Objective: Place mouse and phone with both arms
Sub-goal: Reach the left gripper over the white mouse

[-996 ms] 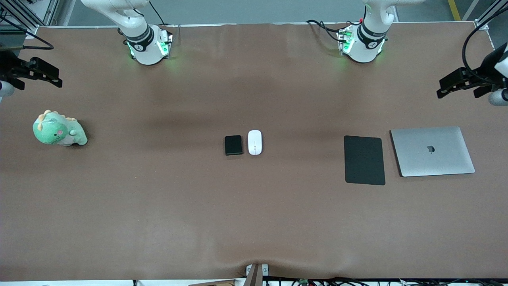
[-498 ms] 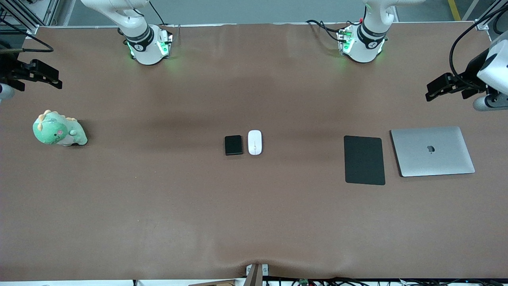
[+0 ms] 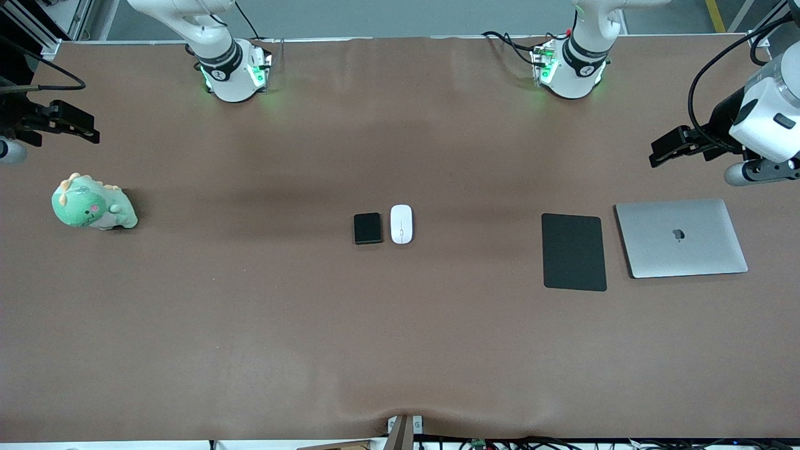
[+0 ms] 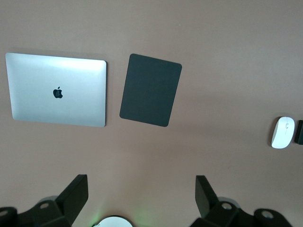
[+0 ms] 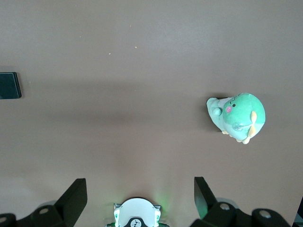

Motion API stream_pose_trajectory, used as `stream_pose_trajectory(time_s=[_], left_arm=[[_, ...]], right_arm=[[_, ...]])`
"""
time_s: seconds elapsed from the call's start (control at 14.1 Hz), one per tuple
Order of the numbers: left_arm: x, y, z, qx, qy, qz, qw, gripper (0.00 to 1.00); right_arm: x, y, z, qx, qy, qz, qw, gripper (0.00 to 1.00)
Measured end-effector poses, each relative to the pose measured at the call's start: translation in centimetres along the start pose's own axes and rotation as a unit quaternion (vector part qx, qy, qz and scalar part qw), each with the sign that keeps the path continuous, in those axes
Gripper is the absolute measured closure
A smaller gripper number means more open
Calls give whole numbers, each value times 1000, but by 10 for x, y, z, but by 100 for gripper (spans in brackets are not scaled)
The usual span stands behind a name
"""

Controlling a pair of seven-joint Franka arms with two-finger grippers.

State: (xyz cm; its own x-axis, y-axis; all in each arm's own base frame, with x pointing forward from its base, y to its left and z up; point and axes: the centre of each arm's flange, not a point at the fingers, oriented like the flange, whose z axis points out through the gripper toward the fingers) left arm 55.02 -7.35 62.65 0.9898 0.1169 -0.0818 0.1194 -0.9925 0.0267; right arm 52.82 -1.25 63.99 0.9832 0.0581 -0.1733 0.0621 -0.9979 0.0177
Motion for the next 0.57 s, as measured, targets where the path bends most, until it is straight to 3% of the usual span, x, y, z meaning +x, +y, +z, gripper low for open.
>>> stream_pose_trajectory(time_s=[0.28,0.57], left_arm=[[-2,20,1,-1,3,18,1000,0],[-5,79,21,-2,-14,70,997,0]], right_arm=[[0,0,0,0,0,0,1000,0],[0,0,0,1,0,0,1000,0]])
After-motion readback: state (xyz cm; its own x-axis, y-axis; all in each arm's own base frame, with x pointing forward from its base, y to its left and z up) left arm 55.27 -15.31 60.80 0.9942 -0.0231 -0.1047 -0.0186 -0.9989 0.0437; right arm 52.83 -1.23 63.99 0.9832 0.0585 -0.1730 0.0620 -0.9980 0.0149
